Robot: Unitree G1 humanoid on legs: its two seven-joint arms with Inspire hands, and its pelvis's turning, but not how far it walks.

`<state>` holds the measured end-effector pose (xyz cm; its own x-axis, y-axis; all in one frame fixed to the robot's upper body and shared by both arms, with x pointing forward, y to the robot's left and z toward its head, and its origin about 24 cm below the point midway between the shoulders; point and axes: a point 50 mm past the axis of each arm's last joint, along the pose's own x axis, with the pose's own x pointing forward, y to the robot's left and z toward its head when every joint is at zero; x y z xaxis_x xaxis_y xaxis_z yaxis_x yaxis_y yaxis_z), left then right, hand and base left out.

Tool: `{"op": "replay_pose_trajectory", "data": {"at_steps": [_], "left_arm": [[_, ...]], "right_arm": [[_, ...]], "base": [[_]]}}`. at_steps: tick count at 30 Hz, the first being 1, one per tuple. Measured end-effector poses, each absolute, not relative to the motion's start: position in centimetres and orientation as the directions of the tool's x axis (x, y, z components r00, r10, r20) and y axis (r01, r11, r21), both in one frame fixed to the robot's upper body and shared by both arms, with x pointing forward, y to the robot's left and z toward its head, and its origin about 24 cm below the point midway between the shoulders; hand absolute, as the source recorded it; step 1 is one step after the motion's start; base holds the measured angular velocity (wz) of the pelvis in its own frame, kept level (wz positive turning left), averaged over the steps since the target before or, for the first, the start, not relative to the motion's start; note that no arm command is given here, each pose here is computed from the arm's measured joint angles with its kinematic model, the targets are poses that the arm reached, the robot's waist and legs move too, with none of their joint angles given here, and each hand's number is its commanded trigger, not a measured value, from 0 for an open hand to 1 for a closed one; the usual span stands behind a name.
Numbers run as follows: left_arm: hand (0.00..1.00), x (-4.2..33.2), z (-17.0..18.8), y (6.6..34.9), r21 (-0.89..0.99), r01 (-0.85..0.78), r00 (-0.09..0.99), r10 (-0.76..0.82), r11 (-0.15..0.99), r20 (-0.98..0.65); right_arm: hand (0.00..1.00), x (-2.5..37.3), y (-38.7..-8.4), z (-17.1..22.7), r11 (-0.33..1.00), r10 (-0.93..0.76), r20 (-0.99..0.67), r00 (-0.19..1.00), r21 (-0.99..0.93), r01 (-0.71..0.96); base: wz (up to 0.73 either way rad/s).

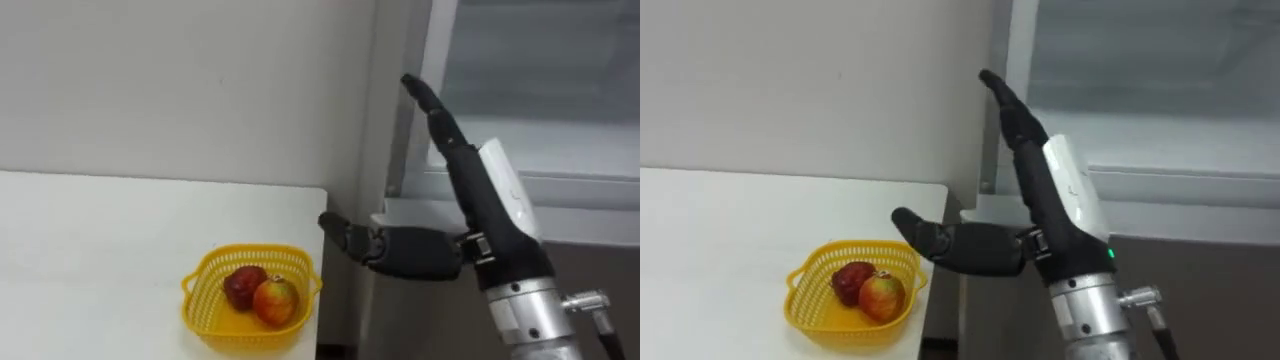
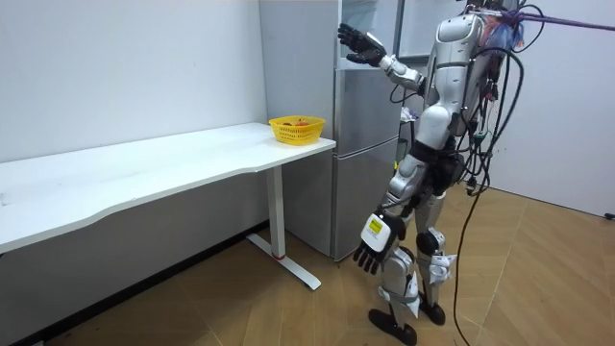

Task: Retrieve from the upper fridge

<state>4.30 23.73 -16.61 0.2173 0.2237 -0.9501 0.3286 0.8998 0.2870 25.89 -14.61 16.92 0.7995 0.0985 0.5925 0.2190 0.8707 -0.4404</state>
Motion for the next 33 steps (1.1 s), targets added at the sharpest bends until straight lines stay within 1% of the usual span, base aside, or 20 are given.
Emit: {"op": "replay_pose_trajectory", "data": {"at_steps": [3,5,7,10,12,19,26,33], "left_arm": [[0.00,4.0,-16.7,23.5,0.277,0.322,0.212,0.217,0.905,-0.953],[0.00,3.9,-16.7,23.5,0.276,0.322,0.207,0.217,0.906,-0.954],[0.00,3.5,-16.8,23.5,0.274,0.322,0.199,0.218,0.906,-0.955],[0.00,3.0,-16.8,23.3,0.270,0.320,0.190,0.218,0.908,-0.957],[0.00,2.7,-16.9,23.3,0.270,0.319,0.183,0.221,0.908,-0.958],[0.00,2.3,-16.9,23.2,0.267,0.317,0.177,0.220,0.910,-0.959],[0.00,1.4,-16.9,23.0,0.271,0.312,0.157,0.232,0.910,-0.960],[0.00,1.8,-16.9,23.1,0.305,0.289,0.167,0.266,0.908,-0.950]], "right_arm": [[0.00,25.4,-15.5,16.8,0.908,0.041,0.599,0.799,-0.356,0.221],[0.00,25.0,-16.1,16.1,0.921,0.008,0.576,0.817,-0.322,0.218],[0.00,24.4,-16.8,14.4,0.950,-0.043,0.505,0.862,-0.247,0.192],[0.00,23.8,-17.5,13.0,0.973,-0.089,0.434,0.896,-0.152,0.171],[0.00,23.6,-17.7,12.9,0.982,-0.095,0.430,0.898,-0.109,0.156],[0.00,22.8,-18.9,11.2,0.985,-0.107,0.371,0.922,-0.088,0.150],[0.00,22.9,-18.8,10.1,0.987,-0.128,0.365,0.922,-0.043,0.154],[0.00,22.7,-18.7,9.6,0.987,-0.141,0.364,0.921,-0.019,0.159]], "base": [[-0.17],[-0.13],[-0.04],[-0.05],[0.00],[0.00],[0.00],[-0.03]]}}
